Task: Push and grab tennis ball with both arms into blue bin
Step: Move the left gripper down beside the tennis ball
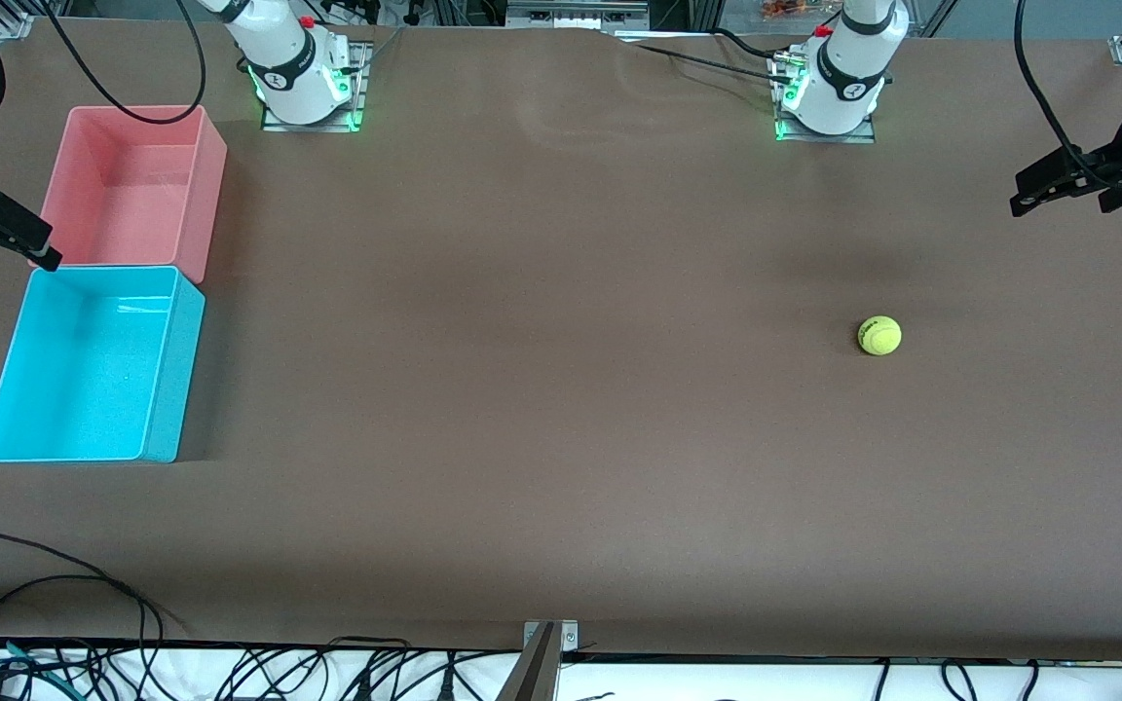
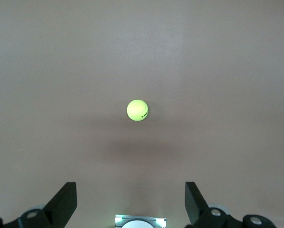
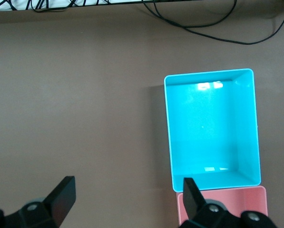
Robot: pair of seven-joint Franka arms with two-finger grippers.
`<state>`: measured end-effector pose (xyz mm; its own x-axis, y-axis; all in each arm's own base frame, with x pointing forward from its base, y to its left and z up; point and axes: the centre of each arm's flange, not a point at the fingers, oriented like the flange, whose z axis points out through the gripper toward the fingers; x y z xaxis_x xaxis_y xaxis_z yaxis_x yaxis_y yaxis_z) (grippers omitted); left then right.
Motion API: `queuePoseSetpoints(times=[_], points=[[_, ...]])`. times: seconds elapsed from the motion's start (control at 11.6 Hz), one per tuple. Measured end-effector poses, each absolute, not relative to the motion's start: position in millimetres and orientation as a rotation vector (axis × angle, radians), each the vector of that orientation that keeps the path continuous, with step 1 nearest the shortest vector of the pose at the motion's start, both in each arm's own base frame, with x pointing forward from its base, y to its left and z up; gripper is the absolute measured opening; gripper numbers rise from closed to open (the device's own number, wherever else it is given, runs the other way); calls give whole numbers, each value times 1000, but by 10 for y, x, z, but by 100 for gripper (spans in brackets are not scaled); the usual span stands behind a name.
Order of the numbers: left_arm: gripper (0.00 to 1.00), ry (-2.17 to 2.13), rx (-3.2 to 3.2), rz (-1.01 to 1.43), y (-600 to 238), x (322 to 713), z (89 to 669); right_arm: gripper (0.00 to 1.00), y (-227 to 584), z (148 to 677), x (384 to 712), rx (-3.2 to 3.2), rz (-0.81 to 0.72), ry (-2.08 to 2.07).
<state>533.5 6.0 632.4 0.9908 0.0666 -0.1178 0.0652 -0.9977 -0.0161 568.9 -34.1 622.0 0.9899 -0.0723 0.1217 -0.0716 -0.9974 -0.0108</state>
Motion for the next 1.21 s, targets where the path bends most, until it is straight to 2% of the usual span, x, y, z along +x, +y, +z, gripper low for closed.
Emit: queuePoseSetpoints(times=[0.35,1.21], points=[[100,-114,-3122,184,99,5321,6278,100,-321,6218,5691,-3127,-191,108],[100,-169,-3063,302,387,5277,5295,100,-322,6213,5695,-3127,-190,108]])
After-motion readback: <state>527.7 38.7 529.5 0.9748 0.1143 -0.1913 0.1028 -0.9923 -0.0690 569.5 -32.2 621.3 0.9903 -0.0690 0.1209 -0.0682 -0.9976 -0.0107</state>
